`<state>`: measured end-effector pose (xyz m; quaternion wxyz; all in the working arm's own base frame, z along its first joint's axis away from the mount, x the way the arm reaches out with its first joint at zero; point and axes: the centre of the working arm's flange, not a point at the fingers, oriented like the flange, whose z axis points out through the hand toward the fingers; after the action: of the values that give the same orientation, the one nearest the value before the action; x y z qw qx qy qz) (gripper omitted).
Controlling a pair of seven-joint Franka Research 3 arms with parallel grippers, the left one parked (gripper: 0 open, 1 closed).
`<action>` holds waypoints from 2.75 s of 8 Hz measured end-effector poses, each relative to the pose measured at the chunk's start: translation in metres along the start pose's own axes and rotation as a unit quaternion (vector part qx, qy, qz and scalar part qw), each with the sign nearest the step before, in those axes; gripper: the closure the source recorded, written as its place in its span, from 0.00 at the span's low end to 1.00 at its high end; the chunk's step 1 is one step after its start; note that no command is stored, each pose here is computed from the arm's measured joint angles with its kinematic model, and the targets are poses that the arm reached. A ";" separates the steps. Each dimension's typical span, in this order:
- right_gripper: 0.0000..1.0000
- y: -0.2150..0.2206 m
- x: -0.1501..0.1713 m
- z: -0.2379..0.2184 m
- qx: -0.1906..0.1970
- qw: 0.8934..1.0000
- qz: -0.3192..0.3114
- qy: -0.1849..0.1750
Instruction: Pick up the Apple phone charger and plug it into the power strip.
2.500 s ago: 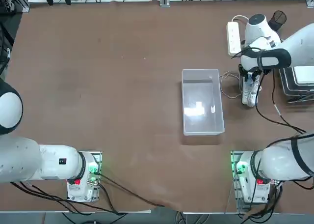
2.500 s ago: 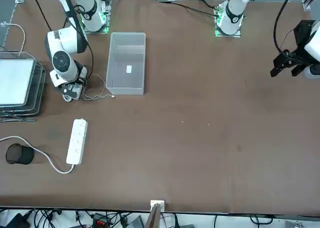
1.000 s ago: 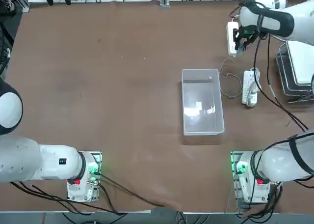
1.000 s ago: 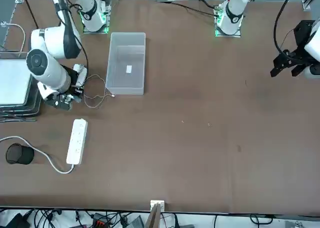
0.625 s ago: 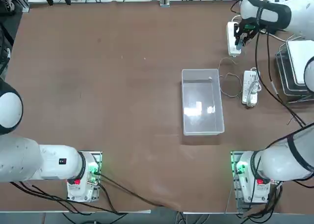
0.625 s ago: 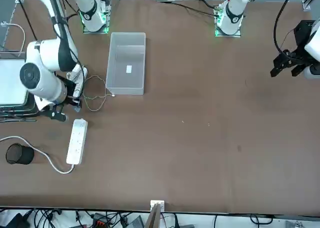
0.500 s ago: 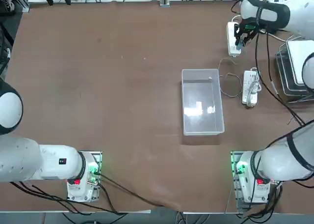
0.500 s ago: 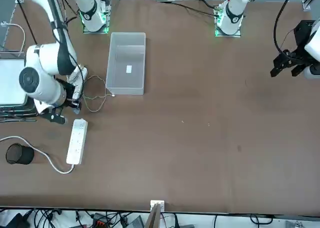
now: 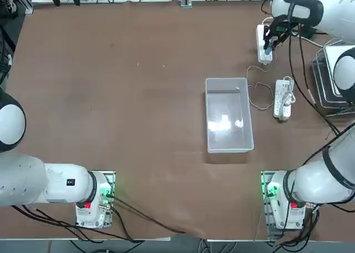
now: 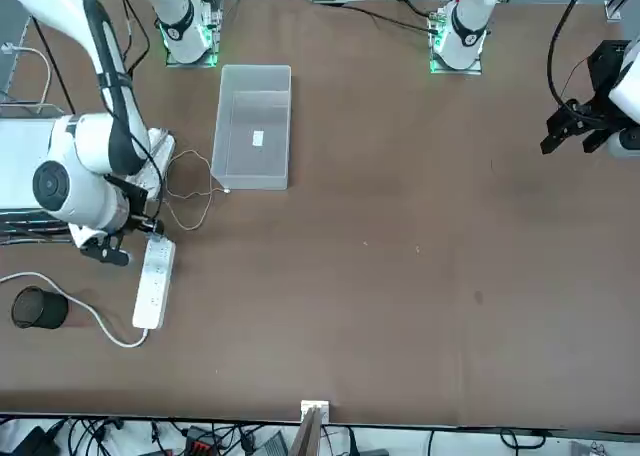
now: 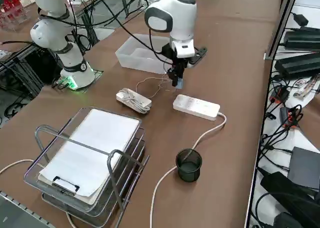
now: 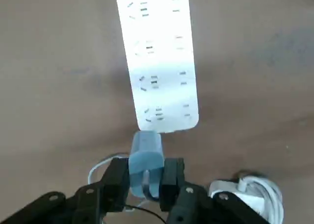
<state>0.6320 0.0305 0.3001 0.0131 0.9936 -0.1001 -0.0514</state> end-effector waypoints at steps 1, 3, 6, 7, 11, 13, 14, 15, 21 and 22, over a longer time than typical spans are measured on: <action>0.65 -0.001 0.005 0.006 0.000 1.000 -0.004 0.002; 0.65 -0.002 0.012 0.018 0.001 1.000 -0.012 0.008; 0.65 0.001 0.014 0.025 0.001 1.000 -0.028 0.005; 0.65 0.002 0.014 0.027 0.001 1.000 -0.029 0.004; 0.65 0.009 0.016 0.035 0.000 0.999 -0.034 -0.002; 0.65 0.011 0.017 0.036 0.000 0.999 -0.033 -0.003; 0.65 0.013 0.017 0.037 0.000 0.999 -0.033 -0.004; 0.65 0.014 0.017 0.038 0.000 0.999 -0.034 -0.005; 0.65 0.016 0.018 0.041 0.000 0.999 -0.034 -0.006; 0.65 0.016 0.018 0.043 0.000 0.999 -0.034 -0.007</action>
<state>0.6420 0.0105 0.2561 0.0108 0.9960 -0.0661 -0.0585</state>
